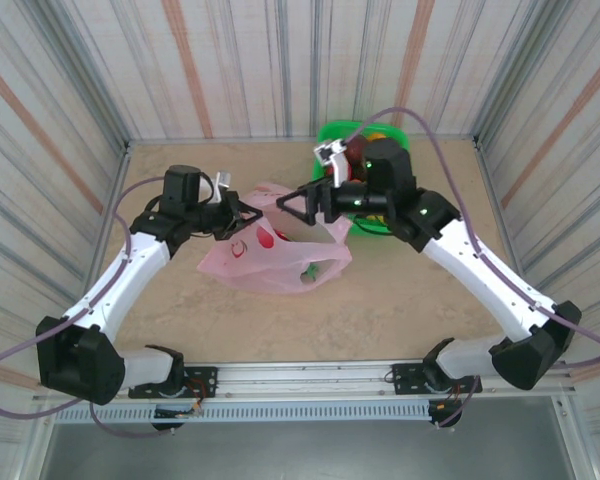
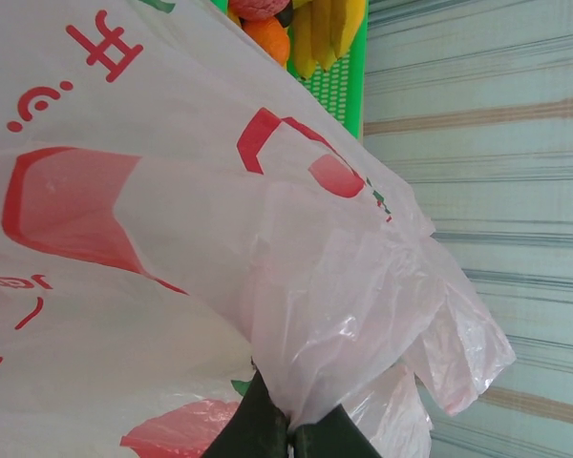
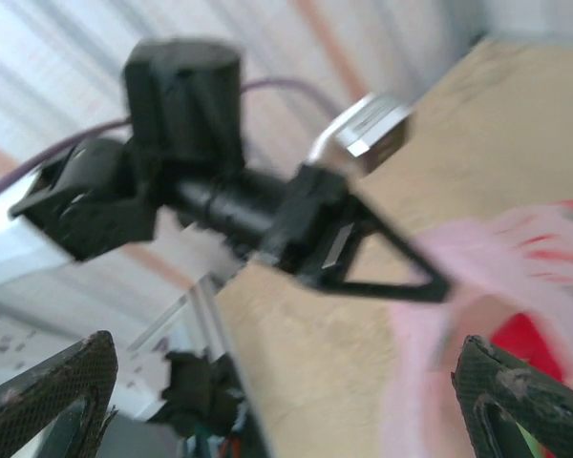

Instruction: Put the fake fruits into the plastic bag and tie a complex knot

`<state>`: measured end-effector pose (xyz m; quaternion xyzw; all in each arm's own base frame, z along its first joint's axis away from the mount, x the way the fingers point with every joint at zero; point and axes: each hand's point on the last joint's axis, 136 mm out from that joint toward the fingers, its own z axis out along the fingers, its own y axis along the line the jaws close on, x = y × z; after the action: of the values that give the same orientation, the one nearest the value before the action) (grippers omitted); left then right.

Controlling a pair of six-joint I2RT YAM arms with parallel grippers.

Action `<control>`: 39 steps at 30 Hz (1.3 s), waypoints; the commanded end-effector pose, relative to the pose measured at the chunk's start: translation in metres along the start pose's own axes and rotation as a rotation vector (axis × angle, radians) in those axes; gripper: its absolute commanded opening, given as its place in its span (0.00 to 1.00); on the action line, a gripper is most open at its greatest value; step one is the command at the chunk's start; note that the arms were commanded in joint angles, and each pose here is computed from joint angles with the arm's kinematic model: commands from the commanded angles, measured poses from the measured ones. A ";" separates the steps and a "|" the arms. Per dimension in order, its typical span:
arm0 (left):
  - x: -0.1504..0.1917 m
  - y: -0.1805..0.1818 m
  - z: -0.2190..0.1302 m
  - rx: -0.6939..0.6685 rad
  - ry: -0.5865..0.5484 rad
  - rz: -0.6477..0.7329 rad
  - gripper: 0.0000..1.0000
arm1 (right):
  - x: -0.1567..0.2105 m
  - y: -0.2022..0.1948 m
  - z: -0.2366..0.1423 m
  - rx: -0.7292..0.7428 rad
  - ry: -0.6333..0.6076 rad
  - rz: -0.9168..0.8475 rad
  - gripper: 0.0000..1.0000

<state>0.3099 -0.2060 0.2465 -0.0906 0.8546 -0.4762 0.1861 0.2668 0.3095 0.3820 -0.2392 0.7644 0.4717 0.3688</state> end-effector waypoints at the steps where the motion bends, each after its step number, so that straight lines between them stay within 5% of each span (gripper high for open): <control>1: -0.006 -0.007 -0.011 -0.001 -0.017 0.026 0.00 | 0.004 -0.071 -0.028 0.241 0.010 0.055 0.92; 7: -0.014 -0.006 -0.017 -0.001 -0.033 0.013 0.00 | 0.036 -0.187 -0.050 0.578 0.106 0.181 0.87; 17: -0.021 -0.008 -0.017 -0.006 -0.034 0.008 0.00 | 0.075 -0.322 -0.007 0.849 0.286 0.183 0.75; 26: -0.023 -0.009 -0.016 -0.009 -0.031 0.008 0.00 | 0.083 -0.388 0.020 0.956 0.368 0.138 0.68; 39: -0.024 -0.010 -0.018 -0.010 -0.030 0.007 0.00 | 0.095 -0.425 0.032 0.974 0.434 0.154 0.68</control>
<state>0.3221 -0.1915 0.2607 -0.1057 0.8560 -0.4674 0.1937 0.5224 0.1567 0.0779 -0.0696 0.9634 0.0442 0.2551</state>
